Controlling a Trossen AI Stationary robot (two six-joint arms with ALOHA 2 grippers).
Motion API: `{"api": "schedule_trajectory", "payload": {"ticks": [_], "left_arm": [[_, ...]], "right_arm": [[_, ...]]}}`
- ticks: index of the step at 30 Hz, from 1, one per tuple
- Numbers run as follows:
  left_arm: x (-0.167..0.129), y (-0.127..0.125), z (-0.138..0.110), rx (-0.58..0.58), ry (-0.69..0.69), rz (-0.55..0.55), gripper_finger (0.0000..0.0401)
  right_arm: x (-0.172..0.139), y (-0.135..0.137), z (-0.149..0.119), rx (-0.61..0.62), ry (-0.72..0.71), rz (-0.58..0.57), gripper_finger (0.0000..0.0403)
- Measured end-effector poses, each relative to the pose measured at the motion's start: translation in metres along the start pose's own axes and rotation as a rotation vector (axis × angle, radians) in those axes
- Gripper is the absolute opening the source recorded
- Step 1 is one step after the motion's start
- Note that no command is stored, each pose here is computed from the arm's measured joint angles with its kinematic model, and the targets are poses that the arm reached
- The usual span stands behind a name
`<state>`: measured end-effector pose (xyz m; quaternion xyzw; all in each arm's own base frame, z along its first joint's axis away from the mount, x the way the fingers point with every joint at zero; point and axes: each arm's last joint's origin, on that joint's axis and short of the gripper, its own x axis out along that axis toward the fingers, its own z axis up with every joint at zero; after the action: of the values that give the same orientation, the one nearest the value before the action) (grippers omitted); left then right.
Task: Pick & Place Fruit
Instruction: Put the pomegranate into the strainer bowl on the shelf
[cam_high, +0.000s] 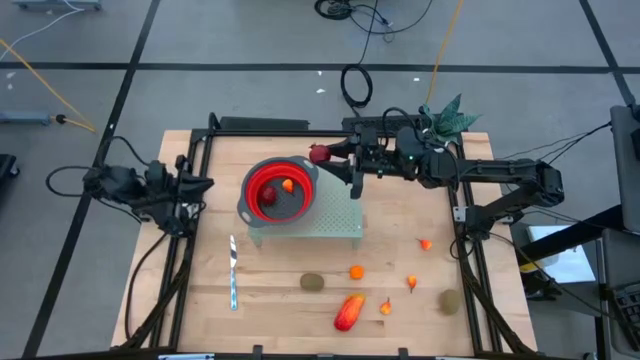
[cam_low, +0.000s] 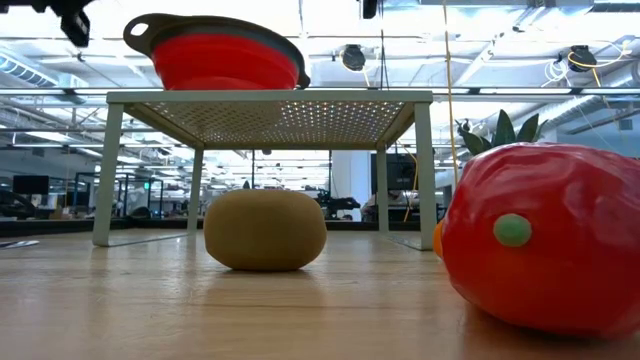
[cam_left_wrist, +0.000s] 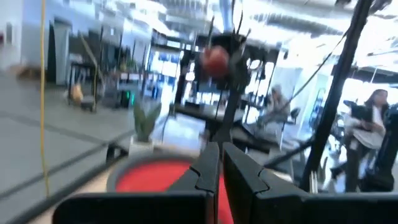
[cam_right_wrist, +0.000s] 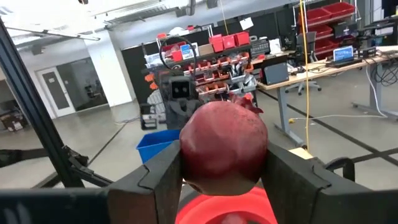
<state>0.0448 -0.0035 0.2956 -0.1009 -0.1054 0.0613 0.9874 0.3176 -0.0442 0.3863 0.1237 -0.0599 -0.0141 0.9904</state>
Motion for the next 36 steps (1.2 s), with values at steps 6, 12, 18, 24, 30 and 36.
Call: {"api": "schedule_trajectory", "payload": {"ticks": [6, 12, 18, 24, 30, 36], "left_arm": [[0.027, -0.018, 0.011, 0.09, -0.097, -0.014, 0.0019], [0.053, -0.034, 0.012, 0.069, -0.158, -0.002, 0.002], [0.069, -0.044, 0.012, 0.007, -0.214, -0.006, 0.0036], [0.08, -0.051, 0.008, -0.093, -0.231, -0.015, 0.0096], [0.092, -0.058, 0.005, -0.191, -0.239, -0.03, 0.0162], [0.111, -0.072, 0.017, -0.226, -0.223, -0.039, 0.021]], "right_arm": [[0.0, 0.002, 0.0, -0.059, -0.001, 0.005, 0.0184], [0.0, 0.002, 0.0, -0.101, -0.001, 0.003, 0.0184], [0.0, 0.002, 0.0, -0.154, -0.001, 0.005, 0.0185], [0.0, 0.005, -0.001, -0.209, 0.001, 0.016, 0.0185], [0.001, 0.014, -0.004, -0.336, 0.003, 0.046, 0.0185], [0.001, 0.024, -0.006, -0.479, 0.001, 0.078, 0.0185]]}}
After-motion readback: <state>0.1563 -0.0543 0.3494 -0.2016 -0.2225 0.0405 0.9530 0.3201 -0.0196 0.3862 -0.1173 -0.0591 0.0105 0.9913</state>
